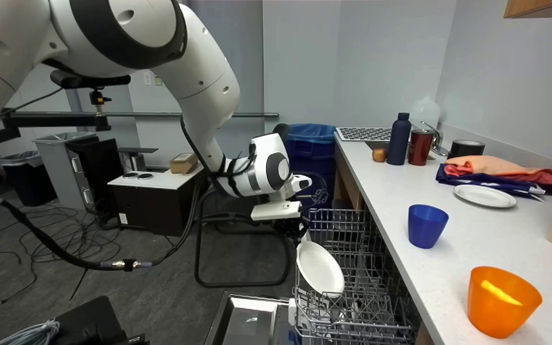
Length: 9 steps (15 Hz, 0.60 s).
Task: Close the top drawer of the dishwasher
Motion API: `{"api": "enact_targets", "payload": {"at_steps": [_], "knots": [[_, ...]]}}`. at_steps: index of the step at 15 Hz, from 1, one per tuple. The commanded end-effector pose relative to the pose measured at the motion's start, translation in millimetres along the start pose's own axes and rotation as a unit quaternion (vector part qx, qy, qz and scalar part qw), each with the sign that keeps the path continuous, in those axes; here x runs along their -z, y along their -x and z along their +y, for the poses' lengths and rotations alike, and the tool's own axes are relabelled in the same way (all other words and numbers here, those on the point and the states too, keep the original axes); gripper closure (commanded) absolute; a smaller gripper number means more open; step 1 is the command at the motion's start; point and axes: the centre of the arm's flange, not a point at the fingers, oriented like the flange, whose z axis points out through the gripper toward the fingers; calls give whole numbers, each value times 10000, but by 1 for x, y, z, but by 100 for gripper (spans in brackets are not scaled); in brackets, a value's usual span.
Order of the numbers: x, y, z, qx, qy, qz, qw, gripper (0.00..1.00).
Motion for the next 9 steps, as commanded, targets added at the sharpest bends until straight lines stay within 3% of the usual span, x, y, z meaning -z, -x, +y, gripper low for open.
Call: {"api": "enact_targets", "payload": {"at_steps": [1,5,9], "knots": [[13,-7,33,-234,58,160,9996,100],[20,4,67,-502,155,201,9984,100],[38,4,70,-436,-17,375,9983,100]]}}
